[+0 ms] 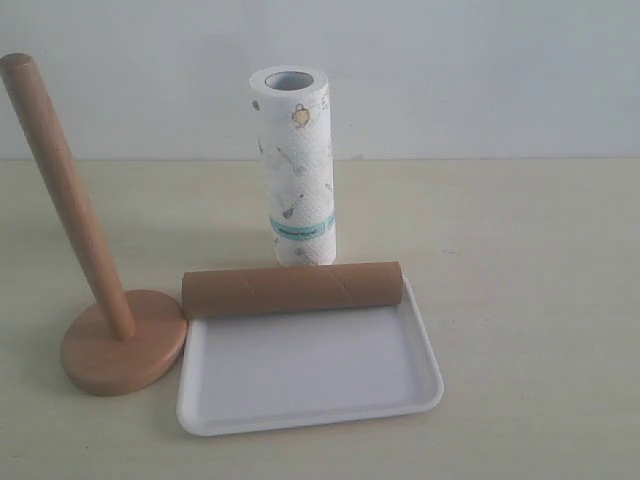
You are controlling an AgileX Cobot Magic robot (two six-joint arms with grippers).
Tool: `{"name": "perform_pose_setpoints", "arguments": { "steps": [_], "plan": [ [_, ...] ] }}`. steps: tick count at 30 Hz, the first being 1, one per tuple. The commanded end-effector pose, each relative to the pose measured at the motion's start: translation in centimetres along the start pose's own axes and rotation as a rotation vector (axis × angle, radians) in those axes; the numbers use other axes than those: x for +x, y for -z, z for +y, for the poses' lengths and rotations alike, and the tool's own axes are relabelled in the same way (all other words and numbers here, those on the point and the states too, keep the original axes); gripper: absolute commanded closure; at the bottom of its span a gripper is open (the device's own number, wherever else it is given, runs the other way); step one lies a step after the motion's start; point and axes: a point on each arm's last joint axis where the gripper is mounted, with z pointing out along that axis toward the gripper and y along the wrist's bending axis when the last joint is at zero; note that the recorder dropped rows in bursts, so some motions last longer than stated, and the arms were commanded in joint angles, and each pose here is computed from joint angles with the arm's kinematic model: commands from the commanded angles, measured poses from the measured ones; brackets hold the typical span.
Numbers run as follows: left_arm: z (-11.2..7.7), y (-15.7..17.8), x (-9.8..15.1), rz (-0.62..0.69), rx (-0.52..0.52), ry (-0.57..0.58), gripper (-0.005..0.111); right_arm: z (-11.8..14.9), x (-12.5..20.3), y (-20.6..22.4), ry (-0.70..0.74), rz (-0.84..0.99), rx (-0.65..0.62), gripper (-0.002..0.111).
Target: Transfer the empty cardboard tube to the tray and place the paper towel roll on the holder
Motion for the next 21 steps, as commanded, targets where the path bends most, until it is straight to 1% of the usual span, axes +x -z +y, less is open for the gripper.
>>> {"name": "perform_pose_setpoints", "arguments": {
  "steps": [1, 5, 8, 10, 14, 16, 17, 19, 21],
  "plan": [
    [0.0, 0.0, 0.1, -0.001, -0.004, -0.010, 0.103, 0.0, -0.1, 0.0, -0.001, -0.017, 0.000, 0.107],
    [0.0, 0.0, 0.1, -0.001, -0.004, -0.010, 0.103, 0.0, -0.2, 0.0, 0.007, -0.025, 0.000, 0.107],
    [0.0, 0.0, 0.1, -0.001, -0.004, -0.010, 0.103, 0.0, -0.9, 0.1, 0.121, -0.100, 0.007, 0.107],
    [0.0, 0.0, 0.1, -0.001, -0.004, -0.010, 0.103, 0.1, -1.4, 0.2, 0.161, -0.157, 0.005, 0.107],
    [0.0, 0.0, 0.1, -0.001, -0.004, -0.010, 0.103, 0.2, -2.0, 0.3, 0.160, -0.229, -0.003, 0.107],
    [0.0, 0.0, 0.1, -0.001, -0.004, -0.010, 0.103, 0.3, -2.7, 0.5, 0.160, -0.305, -0.010, 0.107],
    [0.0, 0.0, 0.1, -0.001, -0.004, -0.010, 0.103, 0.4, -3.1, 0.6, 0.142, -0.352, -0.018, 0.107],
    [0.0, 0.0, 0.1, -0.001, -0.004, -0.010, 0.103, 0.5, -4.3, 1.1, -0.004, -0.488, -0.062, 0.107],
    [0.0, 0.0, 0.1, -0.001, -0.004, -0.010, 0.103, 0.7, -5.5, 1.9, -0.100, -0.650, -0.114, 0.107]
  ]
}}
